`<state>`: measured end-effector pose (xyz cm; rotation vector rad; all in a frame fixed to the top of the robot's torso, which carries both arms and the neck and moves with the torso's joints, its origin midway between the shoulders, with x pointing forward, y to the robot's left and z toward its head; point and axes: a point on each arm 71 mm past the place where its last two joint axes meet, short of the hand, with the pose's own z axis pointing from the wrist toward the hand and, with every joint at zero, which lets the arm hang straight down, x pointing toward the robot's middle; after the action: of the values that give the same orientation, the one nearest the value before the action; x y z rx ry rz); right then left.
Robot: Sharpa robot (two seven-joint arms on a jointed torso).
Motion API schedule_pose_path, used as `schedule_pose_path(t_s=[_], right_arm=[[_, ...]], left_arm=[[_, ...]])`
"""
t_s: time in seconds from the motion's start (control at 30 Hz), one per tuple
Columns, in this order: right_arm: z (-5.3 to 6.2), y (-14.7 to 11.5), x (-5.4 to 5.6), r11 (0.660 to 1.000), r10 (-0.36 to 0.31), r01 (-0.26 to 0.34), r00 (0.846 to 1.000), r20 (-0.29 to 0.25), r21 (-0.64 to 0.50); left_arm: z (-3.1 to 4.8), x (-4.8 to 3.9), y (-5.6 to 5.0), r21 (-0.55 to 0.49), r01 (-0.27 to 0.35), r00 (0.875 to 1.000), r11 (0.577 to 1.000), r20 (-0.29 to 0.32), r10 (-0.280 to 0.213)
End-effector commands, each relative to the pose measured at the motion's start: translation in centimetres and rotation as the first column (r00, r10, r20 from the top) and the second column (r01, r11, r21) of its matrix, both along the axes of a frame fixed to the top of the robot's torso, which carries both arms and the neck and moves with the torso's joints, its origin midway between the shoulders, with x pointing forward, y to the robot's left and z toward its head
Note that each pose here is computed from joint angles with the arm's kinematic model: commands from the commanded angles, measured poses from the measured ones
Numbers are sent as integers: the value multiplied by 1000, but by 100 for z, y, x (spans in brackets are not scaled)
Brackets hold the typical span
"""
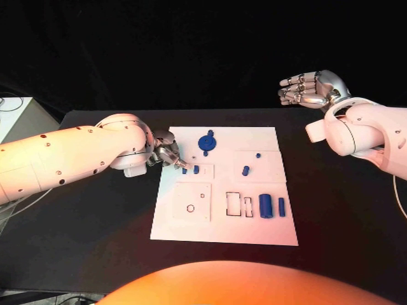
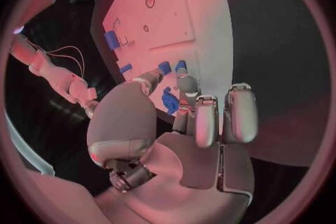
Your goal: Assemble the parts on the task board
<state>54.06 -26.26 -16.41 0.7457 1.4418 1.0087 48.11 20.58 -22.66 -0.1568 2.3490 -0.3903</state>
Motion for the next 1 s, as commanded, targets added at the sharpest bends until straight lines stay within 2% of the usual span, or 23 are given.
schedule_pose_path(t_s=[0.03, 0.13, 0.27, 0.4, 0.5, 0.57, 0.67, 0.77, 0.83, 0.93, 1.0], right_arm=[[-9, 11, -6, 1000, 18, -18, 1000, -1, -4], [-17, 9, -8, 1000, 19, -19, 1000, -2, -4], [-30, 11, -8, 1000, 19, -19, 1000, -3, -3], [-42, 17, -7, 1000, 20, -20, 1000, -4, -2], [-49, 17, -6, 1000, 19, -19, 1000, -5, -3], [-53, 18, -5, 1000, 19, -19, 1000, -5, -3], [-55, 24, -8, 999, 27, -27, 1000, 0, -17], [-61, 38, -18, 998, 48, -48, 999, 3, -39], [-65, 48, -34, 995, 73, -73, 997, 4, -67], [-67, 88, -91, 981, 134, -131, 991, 13, -142], [-72, 121, -139, 965, 179, -173, 984, 14, -198]], left_arm=[[53, -44, -33, -88, -12, 1000, 996, -20, 10], [155, -65, -67, -221, -27, 1000, 975, 4, 28], [284, -31, -169, -340, 21, 990, 940, 137, 28], [372, -16, -339, -370, 147, 950, 918, 312, -27], [381, -37, -487, -363, 250, 905, 898, 418, -83], [360, -62, -573, -351, 304, 876, 886, 467, -116], [324, -89, -658, -336, 351, 851, 874, 503, -148], [298, -97, -703, -333, 371, 839, 867, 520, -159], [291, -95, -722, -346, 373, 837, 861, 526, -151], [303, -88, -737, -386, 368, 837, 846, 533, -121], [316, -78, -733, -426, 357, 844, 831, 529, -91]])
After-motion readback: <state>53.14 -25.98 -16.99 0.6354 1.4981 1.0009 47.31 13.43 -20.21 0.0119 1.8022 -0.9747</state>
